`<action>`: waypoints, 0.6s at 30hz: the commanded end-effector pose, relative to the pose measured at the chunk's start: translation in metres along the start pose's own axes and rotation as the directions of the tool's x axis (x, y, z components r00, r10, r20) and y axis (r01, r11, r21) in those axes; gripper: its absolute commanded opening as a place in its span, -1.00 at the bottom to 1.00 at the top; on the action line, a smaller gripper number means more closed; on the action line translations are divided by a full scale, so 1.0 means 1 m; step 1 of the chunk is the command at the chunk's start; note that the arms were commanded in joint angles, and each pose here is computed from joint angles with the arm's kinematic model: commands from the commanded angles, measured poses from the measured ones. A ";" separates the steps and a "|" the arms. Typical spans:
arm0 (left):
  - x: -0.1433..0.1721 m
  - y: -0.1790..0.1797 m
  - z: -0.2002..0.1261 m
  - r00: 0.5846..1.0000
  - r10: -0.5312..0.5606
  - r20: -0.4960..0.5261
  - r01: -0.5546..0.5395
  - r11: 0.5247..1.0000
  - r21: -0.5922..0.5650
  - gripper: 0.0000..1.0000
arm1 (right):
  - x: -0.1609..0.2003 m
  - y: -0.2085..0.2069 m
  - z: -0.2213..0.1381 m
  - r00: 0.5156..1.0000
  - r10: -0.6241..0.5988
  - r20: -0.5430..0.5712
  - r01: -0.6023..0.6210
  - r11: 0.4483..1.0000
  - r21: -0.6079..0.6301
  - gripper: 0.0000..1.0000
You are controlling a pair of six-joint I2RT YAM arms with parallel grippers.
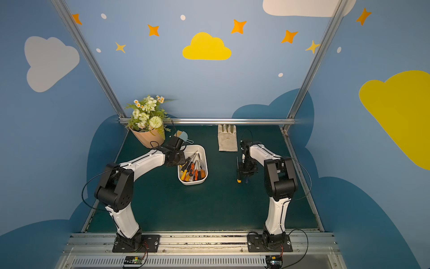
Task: Take out the screwdriver from the storage box
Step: Place the screwdriver at the center of the board.
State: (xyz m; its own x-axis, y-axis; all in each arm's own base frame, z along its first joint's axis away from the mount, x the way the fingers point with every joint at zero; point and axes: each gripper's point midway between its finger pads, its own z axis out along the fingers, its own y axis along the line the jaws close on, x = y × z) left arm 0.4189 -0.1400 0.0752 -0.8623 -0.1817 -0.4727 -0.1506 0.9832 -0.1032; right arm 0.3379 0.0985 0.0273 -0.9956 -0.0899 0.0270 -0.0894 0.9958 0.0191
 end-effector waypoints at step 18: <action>-0.017 -0.008 -0.017 0.999 -0.004 0.051 0.002 0.999 0.035 -0.96 | -0.013 0.000 -0.057 0.987 0.041 0.153 -0.042 0.999 0.003 -0.26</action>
State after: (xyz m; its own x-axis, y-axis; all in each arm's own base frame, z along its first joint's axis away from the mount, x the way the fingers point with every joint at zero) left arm 0.4181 -0.1402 0.0749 -0.8636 -0.1842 -0.4693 -0.1524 0.9827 -0.1053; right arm 0.3454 0.0983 0.0541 -0.9969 -0.0599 -0.0513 -0.0609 0.9980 0.0178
